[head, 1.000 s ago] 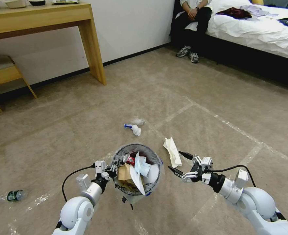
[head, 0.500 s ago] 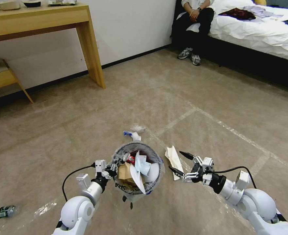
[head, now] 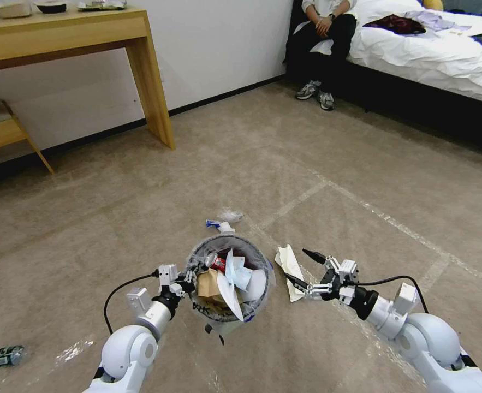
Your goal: Pick up the trash bin and place the garbage on the floor into it.
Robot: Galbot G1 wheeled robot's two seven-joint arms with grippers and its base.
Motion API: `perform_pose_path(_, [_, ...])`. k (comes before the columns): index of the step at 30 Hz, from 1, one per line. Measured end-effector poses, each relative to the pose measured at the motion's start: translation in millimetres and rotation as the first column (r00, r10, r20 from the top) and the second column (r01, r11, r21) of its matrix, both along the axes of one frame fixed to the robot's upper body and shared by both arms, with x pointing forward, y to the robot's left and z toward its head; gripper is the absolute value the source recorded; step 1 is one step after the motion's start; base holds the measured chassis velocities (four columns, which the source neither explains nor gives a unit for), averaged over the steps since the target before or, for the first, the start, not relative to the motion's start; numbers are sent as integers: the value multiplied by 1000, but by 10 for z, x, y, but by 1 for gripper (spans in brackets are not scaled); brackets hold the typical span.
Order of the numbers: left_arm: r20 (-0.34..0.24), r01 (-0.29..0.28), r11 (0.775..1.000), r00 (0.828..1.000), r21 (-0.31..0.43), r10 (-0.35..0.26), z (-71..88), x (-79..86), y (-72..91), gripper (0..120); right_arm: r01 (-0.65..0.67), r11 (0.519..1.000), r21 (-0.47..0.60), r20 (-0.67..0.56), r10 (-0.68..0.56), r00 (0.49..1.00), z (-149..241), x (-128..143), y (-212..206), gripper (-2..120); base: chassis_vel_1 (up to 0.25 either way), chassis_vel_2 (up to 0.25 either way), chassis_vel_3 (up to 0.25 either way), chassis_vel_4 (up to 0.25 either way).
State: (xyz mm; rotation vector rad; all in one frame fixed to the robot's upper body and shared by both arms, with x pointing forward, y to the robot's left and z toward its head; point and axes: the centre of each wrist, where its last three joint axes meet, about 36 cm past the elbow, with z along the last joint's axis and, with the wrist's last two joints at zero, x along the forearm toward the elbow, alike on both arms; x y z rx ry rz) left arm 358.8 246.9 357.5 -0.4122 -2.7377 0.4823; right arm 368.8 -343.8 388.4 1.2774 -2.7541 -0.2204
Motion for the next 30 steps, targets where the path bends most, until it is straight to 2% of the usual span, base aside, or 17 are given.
perform_pose_path(11, [6,0,1000,1000,15,0,16,5,48,1,45,999,-8,-78,-45,996,-155,169,-18,100,0,0,0,0])
perform_pose_path(19, [-1,-24,1000,1000,16,24,-37,61,95,1,68,998,-7,-138,-68,988,-294,284,-1,100,0,0,0,0])
perform_pose_path(30, [17,-47,999,999,19,46,-23,144,177,1,105,994,-42,-270,-112,956,-604,434,-21,100,0,0,0,0])
